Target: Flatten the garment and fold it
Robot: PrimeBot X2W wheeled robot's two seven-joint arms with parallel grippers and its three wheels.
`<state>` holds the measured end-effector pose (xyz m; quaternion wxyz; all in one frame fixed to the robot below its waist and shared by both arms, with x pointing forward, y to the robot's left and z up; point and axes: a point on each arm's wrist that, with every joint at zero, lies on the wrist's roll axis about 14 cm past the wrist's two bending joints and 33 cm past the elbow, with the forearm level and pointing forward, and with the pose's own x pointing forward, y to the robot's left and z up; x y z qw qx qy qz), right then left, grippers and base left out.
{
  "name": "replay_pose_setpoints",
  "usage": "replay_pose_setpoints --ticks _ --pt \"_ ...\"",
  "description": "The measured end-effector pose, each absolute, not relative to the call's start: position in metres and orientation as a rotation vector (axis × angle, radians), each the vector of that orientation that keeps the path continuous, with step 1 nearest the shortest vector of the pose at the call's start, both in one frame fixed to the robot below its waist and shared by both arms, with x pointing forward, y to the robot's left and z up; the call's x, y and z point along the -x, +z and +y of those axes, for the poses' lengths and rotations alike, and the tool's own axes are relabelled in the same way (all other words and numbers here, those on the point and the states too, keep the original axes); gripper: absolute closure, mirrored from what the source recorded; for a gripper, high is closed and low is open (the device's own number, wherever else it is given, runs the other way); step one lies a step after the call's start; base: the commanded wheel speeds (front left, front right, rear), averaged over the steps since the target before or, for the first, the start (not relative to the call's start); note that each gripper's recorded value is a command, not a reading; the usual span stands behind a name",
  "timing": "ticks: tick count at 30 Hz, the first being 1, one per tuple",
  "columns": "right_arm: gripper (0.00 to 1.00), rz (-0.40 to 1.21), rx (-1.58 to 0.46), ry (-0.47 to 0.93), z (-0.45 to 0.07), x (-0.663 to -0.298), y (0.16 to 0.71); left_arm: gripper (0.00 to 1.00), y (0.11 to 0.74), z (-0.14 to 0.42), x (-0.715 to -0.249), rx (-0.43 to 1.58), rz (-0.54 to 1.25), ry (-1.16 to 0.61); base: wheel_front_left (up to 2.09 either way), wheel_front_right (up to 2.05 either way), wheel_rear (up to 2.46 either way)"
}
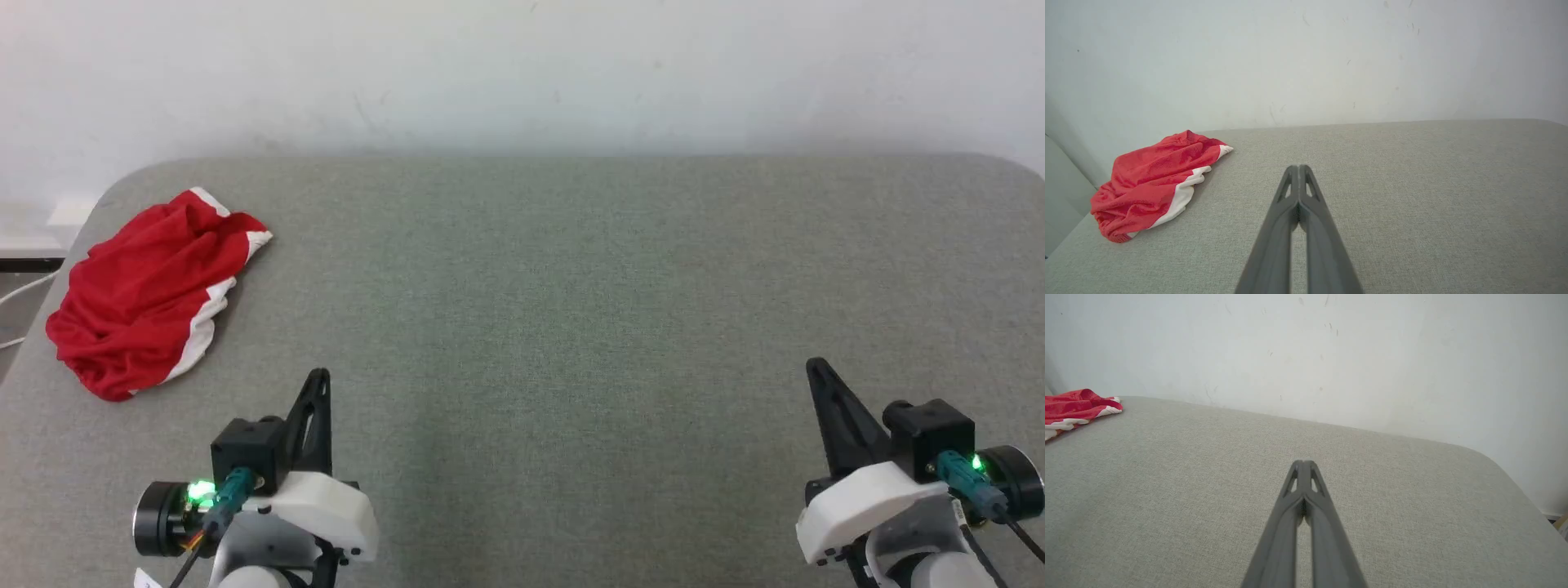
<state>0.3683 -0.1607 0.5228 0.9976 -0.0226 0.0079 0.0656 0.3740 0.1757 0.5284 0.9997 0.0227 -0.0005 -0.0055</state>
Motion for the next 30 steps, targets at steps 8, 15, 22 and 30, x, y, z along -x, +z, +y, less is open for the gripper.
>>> replay_pose_setpoints --ticks 8,15,22,30 --pt "1.00 0.016 0.045 0.131 -0.1607 -0.3683 0.5228 1.00 0.5285 0.1757 -0.3740 -0.045 -0.001 -0.011 0.00 0.00 0.00" --pt "1.00 0.016 0.045 0.131 -0.1607 -0.3683 0.5228 1.00 0.5285 0.1757 -0.3740 -0.045 -0.001 -0.011 0.00 0.00 0.00" --pt "1.00 0.016 0.045 0.131 -0.1607 -0.3683 0.5228 1.00 0.5284 0.1757 -0.3740 -0.045 -0.001 -0.011 0.00 0.00 0.00" --pt "0.00 0.016 0.045 0.131 -0.1608 -0.3681 0.5225 0.00 0.5278 0.1747 -0.3739 -0.045 0.001 -0.014 0.00 0.00 0.00"
